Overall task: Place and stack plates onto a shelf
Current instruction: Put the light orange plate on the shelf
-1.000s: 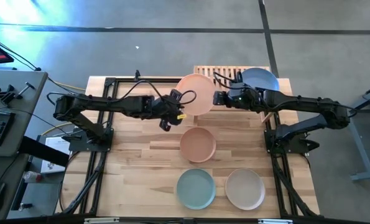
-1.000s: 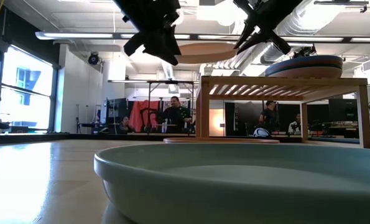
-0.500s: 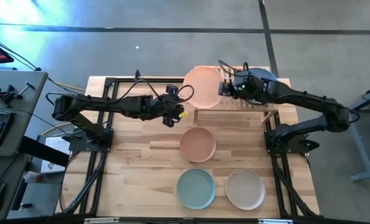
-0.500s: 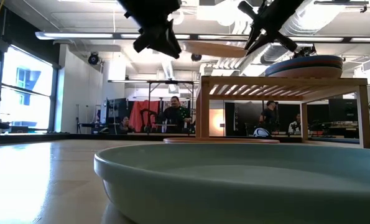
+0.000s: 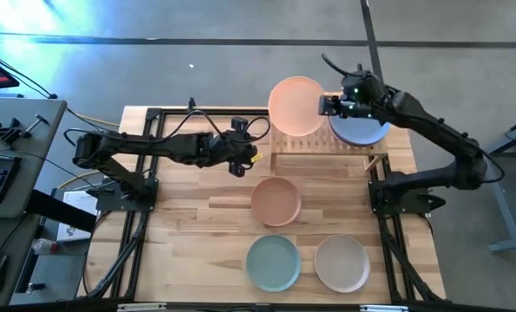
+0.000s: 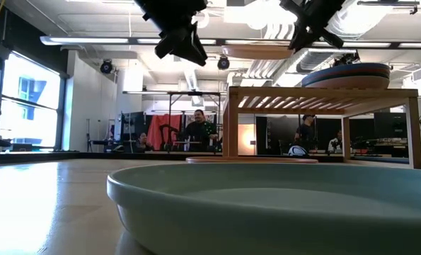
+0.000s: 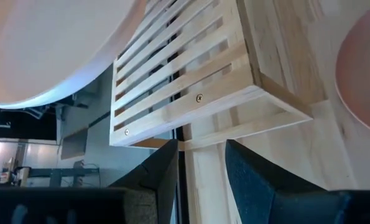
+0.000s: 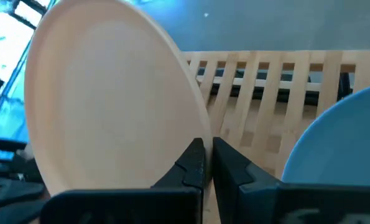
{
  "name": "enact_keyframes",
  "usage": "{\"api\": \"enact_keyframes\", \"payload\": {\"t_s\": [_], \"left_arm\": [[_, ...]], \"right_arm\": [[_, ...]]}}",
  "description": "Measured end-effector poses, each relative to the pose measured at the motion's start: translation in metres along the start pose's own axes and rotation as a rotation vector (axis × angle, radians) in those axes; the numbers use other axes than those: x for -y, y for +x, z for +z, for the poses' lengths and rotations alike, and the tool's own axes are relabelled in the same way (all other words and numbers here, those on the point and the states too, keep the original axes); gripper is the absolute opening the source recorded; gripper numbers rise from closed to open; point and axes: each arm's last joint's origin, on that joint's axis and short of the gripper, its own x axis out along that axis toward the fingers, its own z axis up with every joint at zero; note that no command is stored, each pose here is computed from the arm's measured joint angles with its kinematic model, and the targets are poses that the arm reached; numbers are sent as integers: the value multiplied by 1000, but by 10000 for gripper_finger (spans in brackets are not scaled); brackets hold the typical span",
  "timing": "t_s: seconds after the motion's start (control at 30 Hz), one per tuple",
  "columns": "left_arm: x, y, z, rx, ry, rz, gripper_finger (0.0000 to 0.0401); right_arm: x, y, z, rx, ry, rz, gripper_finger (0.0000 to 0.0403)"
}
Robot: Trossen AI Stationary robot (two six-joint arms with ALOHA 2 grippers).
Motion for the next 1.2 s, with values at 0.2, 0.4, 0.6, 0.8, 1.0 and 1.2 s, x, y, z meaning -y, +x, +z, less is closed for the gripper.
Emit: {"api": "enact_keyframes", "payload": {"t_s": [0.2,0.4,0.6,0.8,1.0,1.2], "left_arm": [[-3,2,-2,-8,-7,5,122],[-6,4,-5,-18,-55,9,122],[-12,8,-12,-41,-75,22,122],[-19,13,-19,-64,-123,36,122],[-24,16,-24,-79,-137,47,122],[-28,18,-27,-86,-146,49,122]], "right_arm": [[11,9,10,-61,-103,30,0],[22,26,18,-125,-171,49,0],[28,51,21,-202,-230,51,0],[32,60,22,-218,-261,33,0],[42,68,22,-274,-234,-10,0],[44,76,22,-312,-236,5,0]]}}
